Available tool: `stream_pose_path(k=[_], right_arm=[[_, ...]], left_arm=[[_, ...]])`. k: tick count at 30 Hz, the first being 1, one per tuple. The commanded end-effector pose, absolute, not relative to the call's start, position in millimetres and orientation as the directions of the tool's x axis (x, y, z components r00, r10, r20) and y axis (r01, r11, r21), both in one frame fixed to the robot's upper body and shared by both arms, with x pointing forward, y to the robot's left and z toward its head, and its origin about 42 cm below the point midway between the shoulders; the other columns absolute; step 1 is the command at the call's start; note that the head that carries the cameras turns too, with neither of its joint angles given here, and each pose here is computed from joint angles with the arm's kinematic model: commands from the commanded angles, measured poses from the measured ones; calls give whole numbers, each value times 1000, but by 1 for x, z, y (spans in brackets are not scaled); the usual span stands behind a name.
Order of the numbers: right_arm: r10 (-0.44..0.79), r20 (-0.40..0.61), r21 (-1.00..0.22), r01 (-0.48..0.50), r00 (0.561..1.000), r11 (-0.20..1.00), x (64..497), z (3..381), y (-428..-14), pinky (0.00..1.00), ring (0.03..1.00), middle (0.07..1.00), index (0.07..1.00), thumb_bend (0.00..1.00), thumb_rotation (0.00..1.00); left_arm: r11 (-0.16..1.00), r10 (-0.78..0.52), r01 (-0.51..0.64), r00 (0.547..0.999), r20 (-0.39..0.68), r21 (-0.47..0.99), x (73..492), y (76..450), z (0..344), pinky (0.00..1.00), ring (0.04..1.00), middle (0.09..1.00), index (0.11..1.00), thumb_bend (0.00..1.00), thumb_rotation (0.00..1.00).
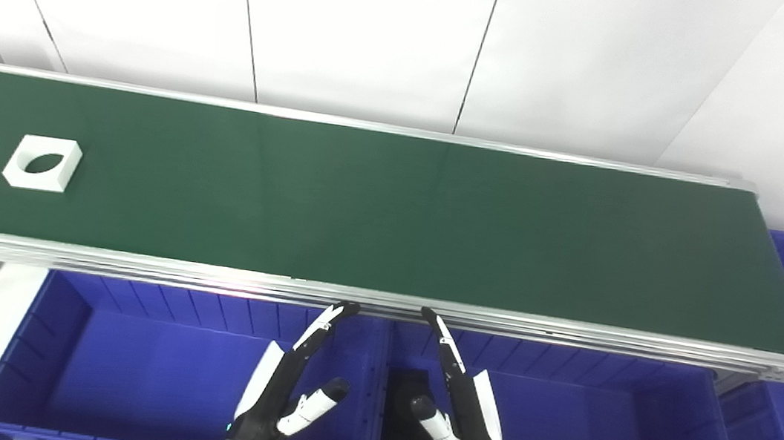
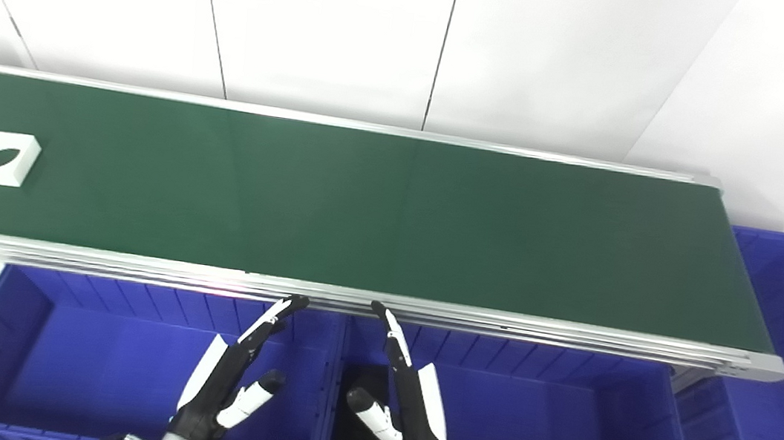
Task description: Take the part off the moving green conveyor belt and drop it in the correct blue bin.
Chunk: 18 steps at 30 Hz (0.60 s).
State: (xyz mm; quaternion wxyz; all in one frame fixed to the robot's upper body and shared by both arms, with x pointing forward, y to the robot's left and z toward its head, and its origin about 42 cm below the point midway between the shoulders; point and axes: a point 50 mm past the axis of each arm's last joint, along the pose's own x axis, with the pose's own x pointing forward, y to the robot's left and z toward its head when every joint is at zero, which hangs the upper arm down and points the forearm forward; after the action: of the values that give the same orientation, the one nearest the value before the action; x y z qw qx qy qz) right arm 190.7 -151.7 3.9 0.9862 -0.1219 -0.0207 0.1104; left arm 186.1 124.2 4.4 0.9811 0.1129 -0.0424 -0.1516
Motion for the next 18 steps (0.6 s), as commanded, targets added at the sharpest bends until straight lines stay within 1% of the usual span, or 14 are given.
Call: stream_pose_path(k=[1,7,16,18], right_arm=[[235,97,-218,-210,967,953,197,16,-147,1000,993,973,959,931,1000],[236,96,-217,-211,967,953,197,16,-147,996,993,974,957,934,1000],[238,94,-218,-214,967,952,197,15,-147,998,998,976,957,943,1000],[238,95,-219,-213,966,952,196,15,-147,998,996,976,958,943,1000]], left_arm=[[935,-306,275,945,118,222,194,123,15,920,953,958,892,755,1000],[935,-309,279,943,119,220,193,123,16,926,958,962,901,743,1000],[937,-313,288,943,109,200,192,122,16,961,973,974,963,781,1000],[937,-313,288,943,109,200,193,122,16,957,971,973,964,780,1000]])
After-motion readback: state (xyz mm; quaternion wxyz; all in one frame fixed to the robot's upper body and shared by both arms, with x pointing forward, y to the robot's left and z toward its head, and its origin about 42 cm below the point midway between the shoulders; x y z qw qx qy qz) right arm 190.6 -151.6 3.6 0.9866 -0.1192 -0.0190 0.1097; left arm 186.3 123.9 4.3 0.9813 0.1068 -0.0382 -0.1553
